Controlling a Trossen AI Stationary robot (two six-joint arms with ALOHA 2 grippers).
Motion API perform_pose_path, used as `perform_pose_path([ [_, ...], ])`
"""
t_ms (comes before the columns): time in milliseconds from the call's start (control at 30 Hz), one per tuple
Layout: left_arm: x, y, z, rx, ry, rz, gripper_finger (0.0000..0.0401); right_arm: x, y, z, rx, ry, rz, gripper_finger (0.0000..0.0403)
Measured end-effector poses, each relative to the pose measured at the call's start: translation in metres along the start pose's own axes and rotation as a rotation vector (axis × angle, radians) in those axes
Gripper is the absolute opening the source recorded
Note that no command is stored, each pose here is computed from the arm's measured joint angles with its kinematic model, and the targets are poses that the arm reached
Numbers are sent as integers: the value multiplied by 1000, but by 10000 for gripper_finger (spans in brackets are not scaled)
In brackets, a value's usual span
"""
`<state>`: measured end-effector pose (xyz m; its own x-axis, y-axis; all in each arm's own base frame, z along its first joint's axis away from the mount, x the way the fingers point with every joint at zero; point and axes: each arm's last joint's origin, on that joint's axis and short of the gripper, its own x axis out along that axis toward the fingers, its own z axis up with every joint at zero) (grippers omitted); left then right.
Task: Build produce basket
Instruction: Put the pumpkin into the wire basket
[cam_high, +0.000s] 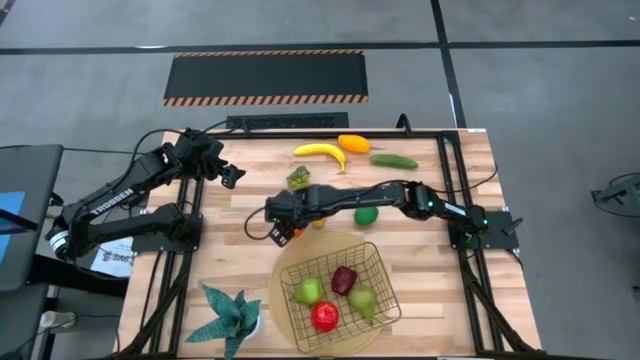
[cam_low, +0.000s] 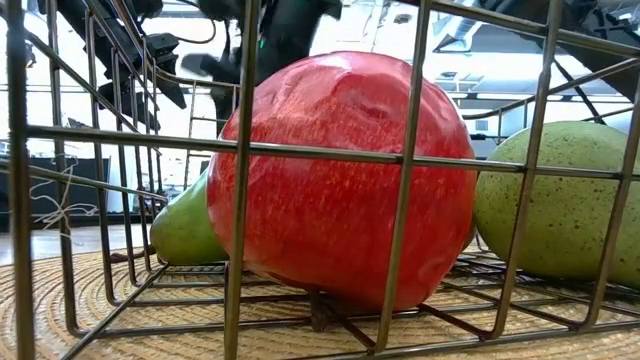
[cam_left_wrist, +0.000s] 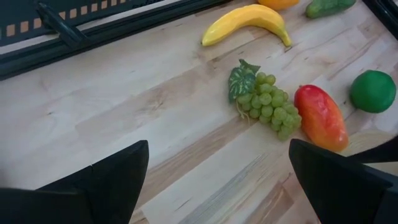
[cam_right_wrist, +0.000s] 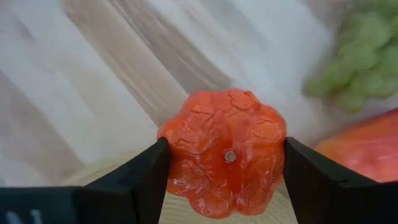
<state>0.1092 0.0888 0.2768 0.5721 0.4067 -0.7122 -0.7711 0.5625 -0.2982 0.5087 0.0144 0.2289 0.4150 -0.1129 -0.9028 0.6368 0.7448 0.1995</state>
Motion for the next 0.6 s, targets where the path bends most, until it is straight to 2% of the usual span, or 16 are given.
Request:
perform_pose_path([
  [167, 0, 0, 0, 0, 1, 1, 374, -57, -4, 6, -59, -37, 47, 269],
  [300, 0, 0, 0, 0, 0, 1, 374, -129, -4, -4, -122, -67, 133, 269],
  [467, 0, 0, 0, 0, 1, 1, 374, -201, 2, -46, -187, -37, 186, 270],
  [600, 0, 0, 0, -1, 1, 1, 374, -233, 9, -89, -181, 10, 134, 270],
])
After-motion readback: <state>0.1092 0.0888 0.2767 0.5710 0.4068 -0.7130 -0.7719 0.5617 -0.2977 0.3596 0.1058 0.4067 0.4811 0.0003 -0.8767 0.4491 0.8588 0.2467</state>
